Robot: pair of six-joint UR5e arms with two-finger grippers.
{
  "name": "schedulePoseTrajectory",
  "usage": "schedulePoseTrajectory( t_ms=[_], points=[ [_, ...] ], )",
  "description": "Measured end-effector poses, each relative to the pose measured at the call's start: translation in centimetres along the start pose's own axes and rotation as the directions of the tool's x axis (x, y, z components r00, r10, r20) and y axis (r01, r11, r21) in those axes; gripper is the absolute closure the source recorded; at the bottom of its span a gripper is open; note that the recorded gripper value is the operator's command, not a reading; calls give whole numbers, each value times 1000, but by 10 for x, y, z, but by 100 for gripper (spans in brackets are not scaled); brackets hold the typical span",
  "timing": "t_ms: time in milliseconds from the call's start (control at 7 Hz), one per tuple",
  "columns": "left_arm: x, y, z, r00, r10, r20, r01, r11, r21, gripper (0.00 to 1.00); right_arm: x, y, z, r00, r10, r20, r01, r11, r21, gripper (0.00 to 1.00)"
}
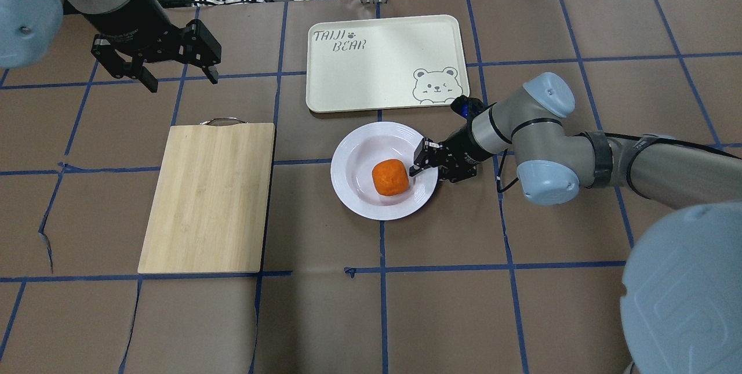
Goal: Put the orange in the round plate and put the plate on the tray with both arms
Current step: 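Lower the right gripper to the plate rim and grip the rim, then slide the plate with the right gripper onto the bear tray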
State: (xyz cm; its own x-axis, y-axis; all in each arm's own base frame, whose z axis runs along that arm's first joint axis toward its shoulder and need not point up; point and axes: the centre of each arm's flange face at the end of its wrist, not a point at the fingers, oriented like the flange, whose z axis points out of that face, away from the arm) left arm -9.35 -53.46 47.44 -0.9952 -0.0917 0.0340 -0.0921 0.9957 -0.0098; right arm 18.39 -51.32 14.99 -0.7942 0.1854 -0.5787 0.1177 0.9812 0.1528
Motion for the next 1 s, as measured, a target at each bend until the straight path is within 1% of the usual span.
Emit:
schedulePoseTrajectory(
  t_ms=[143,429,571,714,1000],
  points=[
    [0,1,-2,1000,0,-4,0,1000,4,0,-5,1,2,1000,22,-13,-22,1000,3,82],
    [0,2,-3,1000,-1,-7,1,1000,6,0,-34,1,8,996,30,-84,-28,999,26,83],
    [-1,2,-2,1000,-1,-4,1,1000,4,0,-49,-3,2,994,48,-100,-43,998,48,83],
    [-1,3,-1,1000,-1,-2,1,1000,1,0,-62,-12,-11,993,61,-102,-55,996,64,83],
    [-1,6,1,1000,-1,-2,1,1000,-3,0,-93,-49,-60,992,82,-96,-73,993,91,84]
  ],
)
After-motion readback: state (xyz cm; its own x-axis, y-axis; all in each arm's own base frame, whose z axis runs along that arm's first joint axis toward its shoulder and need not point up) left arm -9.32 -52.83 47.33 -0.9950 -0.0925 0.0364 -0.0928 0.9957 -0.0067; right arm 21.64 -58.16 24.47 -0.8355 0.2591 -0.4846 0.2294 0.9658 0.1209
